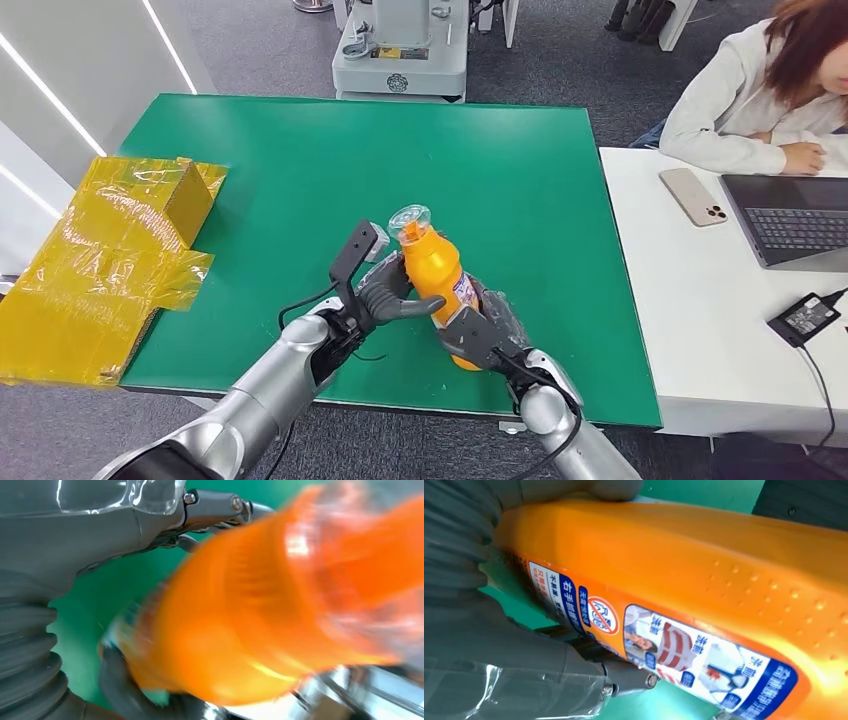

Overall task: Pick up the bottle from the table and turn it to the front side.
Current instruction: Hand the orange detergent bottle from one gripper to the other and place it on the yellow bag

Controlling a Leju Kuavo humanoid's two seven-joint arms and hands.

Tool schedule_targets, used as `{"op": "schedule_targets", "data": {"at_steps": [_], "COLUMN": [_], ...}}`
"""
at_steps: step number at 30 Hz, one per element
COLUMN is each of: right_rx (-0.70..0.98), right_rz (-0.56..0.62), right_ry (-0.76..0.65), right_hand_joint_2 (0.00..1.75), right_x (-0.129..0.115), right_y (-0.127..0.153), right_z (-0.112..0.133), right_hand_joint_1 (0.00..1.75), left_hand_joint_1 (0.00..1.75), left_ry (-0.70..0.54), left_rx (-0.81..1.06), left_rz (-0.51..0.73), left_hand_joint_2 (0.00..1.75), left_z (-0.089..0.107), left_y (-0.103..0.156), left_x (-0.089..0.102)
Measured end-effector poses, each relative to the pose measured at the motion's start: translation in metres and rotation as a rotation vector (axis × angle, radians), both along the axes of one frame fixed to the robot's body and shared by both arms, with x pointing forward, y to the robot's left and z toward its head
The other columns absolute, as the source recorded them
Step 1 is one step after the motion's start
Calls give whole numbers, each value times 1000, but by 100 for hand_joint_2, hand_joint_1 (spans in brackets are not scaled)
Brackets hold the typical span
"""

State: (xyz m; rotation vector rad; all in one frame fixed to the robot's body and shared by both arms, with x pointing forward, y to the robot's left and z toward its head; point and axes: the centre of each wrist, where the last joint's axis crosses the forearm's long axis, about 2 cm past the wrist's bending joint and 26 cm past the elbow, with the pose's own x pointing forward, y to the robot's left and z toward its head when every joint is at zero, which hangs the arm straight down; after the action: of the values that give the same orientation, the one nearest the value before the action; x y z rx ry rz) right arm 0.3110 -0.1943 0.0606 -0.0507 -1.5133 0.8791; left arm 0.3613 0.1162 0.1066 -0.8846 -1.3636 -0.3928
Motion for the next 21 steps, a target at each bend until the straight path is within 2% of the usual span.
{"op": "schedule_targets", "data": {"at_steps": [2, 4, 6, 8, 9, 12, 14, 15, 18, 19, 21], "right_rx": [-5, -11, -21, -28, -31, -37, -37, -37, -36, -36, -32], "right_rz": [4, 6, 7, 5, 3, -8, -16, -19, -30, -33, -41], "right_ry": [-3, -6, -9, -13, -14, -15, -18, -20, -24, -22, -11], "right_hand_joint_2": [175, 175, 175, 175, 175, 175, 175, 175, 175, 175, 175], "right_x": [0, -1, -4, -6, -8, -12, -15, -16, -21, -23, -28], "right_y": [1, 1, 2, 2, 3, 3, 3, 2, 2, 2, 2], "right_z": [-1, -2, -3, -5, -6, -8, -9, -9, -11, -11, -13], "right_hand_joint_1": [175, 175, 175, 175, 175, 175, 175, 141, 10, 0, 0], "left_hand_joint_1": [77, 154, 159, 142, 144, 173, 175, 175, 175, 175, 175], "left_ry": [54, 102, 131, 142, 141, 127, 105, 90, 26, 0, -62], "left_rx": [-74, -146, -201, -236, -243, -233, -216, -207, -180, -170, -148], "left_rz": [-17, -21, -15, -6, -1, 17, 28, 34, 44, 46, 63], "left_hand_joint_2": [175, 175, 175, 175, 175, 175, 175, 175, 175, 175, 175], "left_z": [3, 7, 9, 12, 13, 15, 17, 18, 23, 25, 30], "left_y": [-3, -6, -7, -8, -9, -12, -16, -18, -26, -28, -33], "left_x": [0, 0, -1, -2, -2, -5, -7, -8, -10, -10, -11]}}
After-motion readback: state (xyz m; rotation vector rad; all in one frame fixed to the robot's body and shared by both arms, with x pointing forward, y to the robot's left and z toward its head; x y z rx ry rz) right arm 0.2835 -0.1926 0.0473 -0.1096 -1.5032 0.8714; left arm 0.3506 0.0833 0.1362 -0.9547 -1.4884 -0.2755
